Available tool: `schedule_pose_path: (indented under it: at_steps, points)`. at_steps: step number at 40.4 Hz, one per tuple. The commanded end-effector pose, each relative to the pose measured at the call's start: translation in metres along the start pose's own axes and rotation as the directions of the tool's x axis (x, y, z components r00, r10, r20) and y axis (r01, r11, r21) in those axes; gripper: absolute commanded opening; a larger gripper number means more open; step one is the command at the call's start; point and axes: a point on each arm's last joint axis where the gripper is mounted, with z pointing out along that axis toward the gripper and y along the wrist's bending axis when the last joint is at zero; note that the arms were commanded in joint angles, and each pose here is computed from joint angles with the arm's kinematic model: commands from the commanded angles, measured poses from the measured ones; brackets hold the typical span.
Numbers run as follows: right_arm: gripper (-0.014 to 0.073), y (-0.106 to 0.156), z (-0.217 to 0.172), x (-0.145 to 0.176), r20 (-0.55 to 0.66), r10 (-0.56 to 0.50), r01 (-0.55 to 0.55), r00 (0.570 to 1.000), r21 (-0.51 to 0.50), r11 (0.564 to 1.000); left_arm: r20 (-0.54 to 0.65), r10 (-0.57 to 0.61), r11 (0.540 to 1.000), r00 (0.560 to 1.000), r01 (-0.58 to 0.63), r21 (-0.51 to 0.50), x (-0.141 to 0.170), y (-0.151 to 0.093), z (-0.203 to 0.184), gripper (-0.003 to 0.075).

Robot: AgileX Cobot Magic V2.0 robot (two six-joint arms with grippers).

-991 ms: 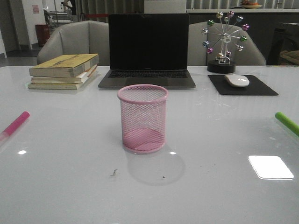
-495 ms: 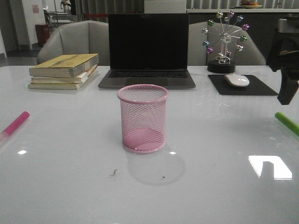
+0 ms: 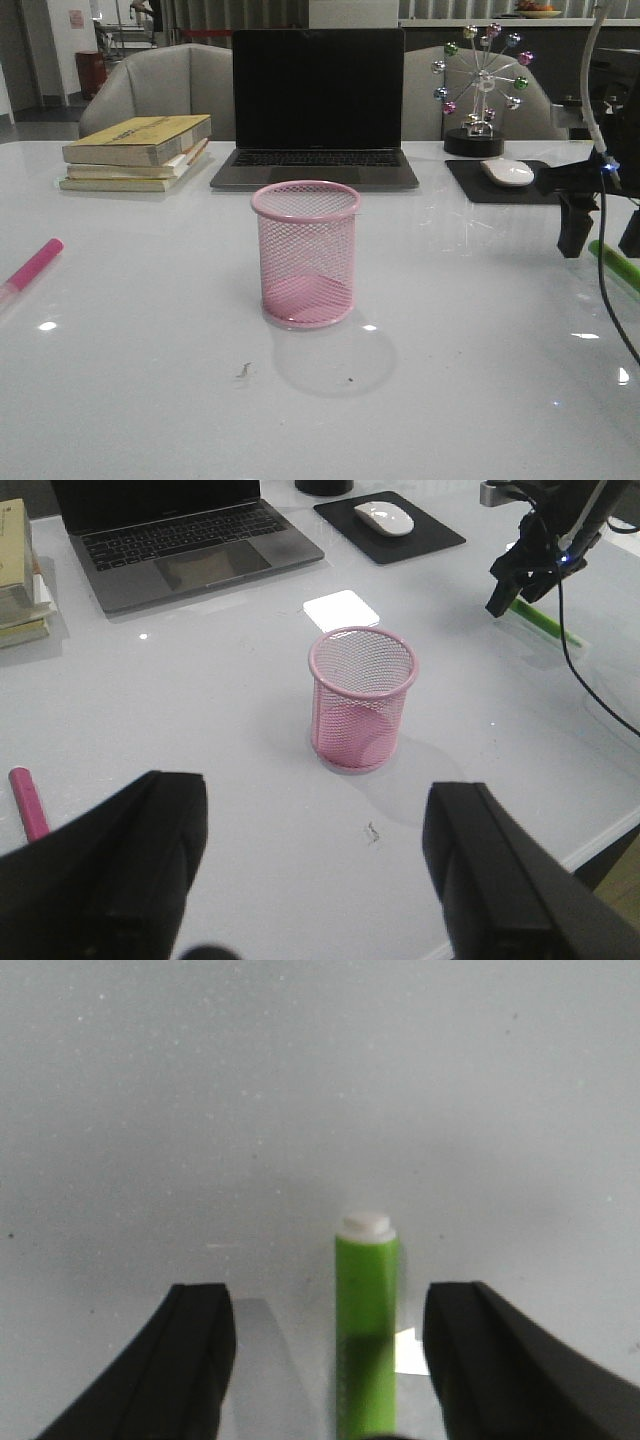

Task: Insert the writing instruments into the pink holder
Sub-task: 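Grasp the green marker with the right gripper and lift it, then carry the green marker with the right gripper above the pink holder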

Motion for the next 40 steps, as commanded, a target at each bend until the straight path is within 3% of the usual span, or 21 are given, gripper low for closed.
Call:
schedule_pose_path:
  at_steps: [1, 6, 16, 26, 34, 40]
  points:
    - [0.0517, 0.0, -0.026, -0.017, 0.098, -0.01, 0.01, 0.995, 0.001, 1.0, 0.106, -0.007, 1.0, 0.994, 0.006, 0.007, -0.016, -0.001, -0.002, 0.0505]
    - [0.0488, 0.0, -0.02, -0.02, 0.076, -0.01, 0.01, 0.997, 0.001, 1.0, 0.106, -0.007, 1.0, 0.994, 0.006, 0.007, -0.016, -0.001, -0.002, 0.0505]
    - [0.0185, 0.0, -0.019, -0.021, 0.067, -0.01, 0.01, 0.998, 0.0, 1.0, 0.104, -0.008, 1.0, 0.995, 0.007, 0.008, -0.015, -0.001, -0.002, 0.0505]
    - [0.0145, 0.007, -0.036, -0.016, 0.064, -0.001, 0.003, 0.998, -0.033, 0.999, 0.104, -0.008, 1.0, 0.995, 0.007, 0.008, -0.015, -0.001, -0.002, 0.0505]
    - [0.0145, 0.031, -0.083, 0.001, 0.279, -0.062, 0.086, 0.958, -0.073, 0.994, 0.104, -0.008, 1.0, 0.995, 0.007, 0.008, -0.015, -0.001, -0.002, 0.0505]
    - [0.0145, 0.052, -0.129, 0.028, 0.518, -0.045, 0.113, 0.854, -0.1, 0.988, 0.104, -0.008, 1.0, 0.995, 0.007, 0.008, -0.015, -0.001, -0.002, 0.0505]
